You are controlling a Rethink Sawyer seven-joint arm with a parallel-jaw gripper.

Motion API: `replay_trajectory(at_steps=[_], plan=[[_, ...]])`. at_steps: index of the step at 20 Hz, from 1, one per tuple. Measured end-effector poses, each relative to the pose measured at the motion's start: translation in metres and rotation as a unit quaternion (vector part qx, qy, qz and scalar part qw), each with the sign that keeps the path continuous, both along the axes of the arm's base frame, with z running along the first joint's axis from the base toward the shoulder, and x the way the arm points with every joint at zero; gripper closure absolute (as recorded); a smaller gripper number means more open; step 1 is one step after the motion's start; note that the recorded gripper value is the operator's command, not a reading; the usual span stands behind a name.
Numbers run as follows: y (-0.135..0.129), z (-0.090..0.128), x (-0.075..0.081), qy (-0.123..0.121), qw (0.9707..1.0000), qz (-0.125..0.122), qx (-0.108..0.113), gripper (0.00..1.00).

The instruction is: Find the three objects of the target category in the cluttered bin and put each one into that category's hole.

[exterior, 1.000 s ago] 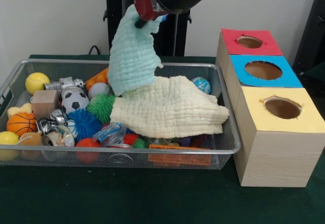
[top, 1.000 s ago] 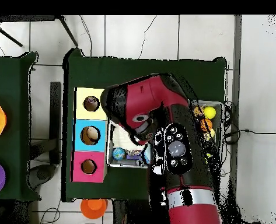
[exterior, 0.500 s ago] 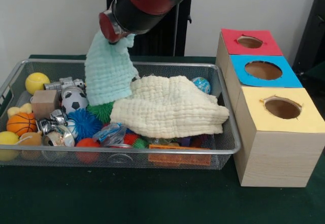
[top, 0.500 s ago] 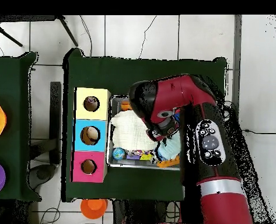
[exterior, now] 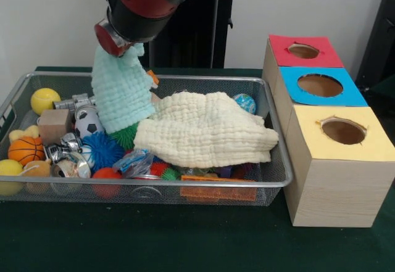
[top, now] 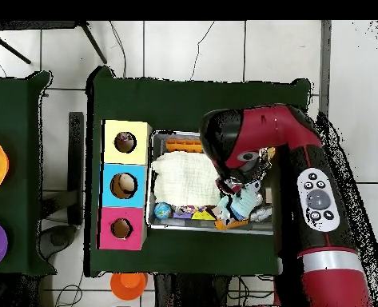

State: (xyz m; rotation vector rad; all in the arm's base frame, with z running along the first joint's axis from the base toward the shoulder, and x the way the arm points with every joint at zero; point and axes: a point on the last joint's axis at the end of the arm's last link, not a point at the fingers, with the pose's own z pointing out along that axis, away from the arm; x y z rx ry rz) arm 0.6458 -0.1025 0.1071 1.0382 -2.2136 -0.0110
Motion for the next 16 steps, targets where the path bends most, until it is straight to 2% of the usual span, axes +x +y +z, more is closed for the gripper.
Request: replay_trajectory(at_steps=[6, 9, 16], plan=[[-0.019, -0.001, -0.003, 0.017, 0.9982, 0.055, 0.018, 1.00], [-0.026, -0.003, -0.005, 0.028, 0.9955, 0.088, 0.022, 1.00], [-0.037, -0.005, -0.005, 0.039, 0.9910, 0.127, 0.018, 1.00]])
